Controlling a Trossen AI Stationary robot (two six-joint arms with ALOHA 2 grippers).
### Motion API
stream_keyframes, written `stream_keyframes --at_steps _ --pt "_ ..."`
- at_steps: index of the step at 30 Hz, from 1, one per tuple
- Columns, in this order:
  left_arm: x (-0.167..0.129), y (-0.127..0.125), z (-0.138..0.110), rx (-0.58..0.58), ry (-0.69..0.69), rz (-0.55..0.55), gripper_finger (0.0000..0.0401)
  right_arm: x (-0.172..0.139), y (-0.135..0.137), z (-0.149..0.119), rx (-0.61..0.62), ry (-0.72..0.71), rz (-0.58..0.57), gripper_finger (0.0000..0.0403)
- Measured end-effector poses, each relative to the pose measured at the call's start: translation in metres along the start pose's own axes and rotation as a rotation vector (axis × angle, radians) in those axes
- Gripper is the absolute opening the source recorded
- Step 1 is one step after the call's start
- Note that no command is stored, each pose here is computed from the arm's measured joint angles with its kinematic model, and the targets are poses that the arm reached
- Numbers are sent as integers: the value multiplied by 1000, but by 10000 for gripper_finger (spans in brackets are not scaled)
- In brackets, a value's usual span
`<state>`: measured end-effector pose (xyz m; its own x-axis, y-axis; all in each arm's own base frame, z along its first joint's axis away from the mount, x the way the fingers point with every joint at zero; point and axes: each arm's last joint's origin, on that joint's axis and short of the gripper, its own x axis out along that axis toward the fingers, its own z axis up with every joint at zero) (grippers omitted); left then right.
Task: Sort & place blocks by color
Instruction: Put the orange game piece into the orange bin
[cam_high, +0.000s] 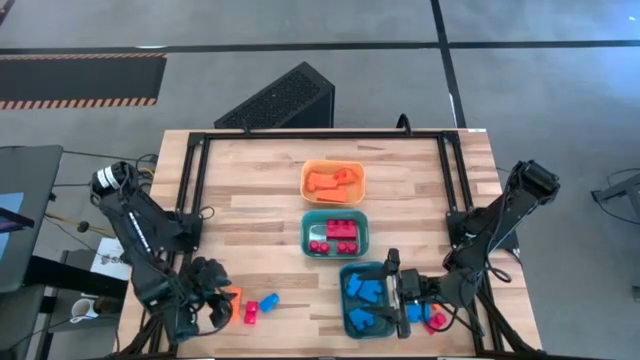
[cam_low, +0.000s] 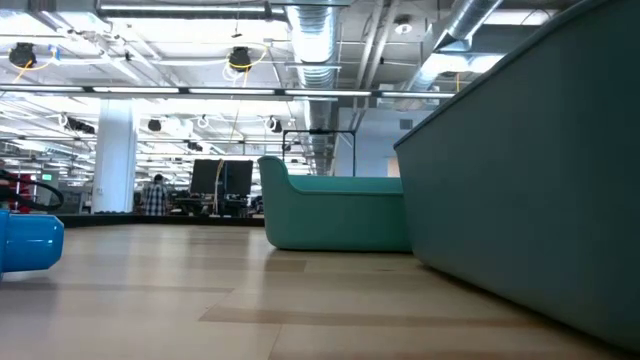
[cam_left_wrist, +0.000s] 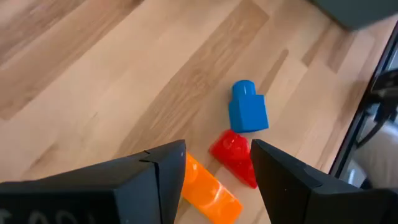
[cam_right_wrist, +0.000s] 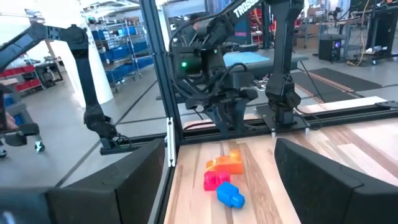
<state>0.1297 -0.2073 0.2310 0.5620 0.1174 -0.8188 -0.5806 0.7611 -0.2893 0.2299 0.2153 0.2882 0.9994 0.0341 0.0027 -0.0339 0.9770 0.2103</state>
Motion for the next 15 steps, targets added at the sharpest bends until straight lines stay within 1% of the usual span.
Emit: stream_keyframes --at_steps 2,8,15 --pt "3 4 -4 -29 -10 -2 165 0 0 0 0 0 -1 324" --pt "22 17 -17 -121 49 12 165 0 0 0 2 0 0 324" --pt "30 22 -22 -156 61 -1 165 0 0 0 2 1 0 324"
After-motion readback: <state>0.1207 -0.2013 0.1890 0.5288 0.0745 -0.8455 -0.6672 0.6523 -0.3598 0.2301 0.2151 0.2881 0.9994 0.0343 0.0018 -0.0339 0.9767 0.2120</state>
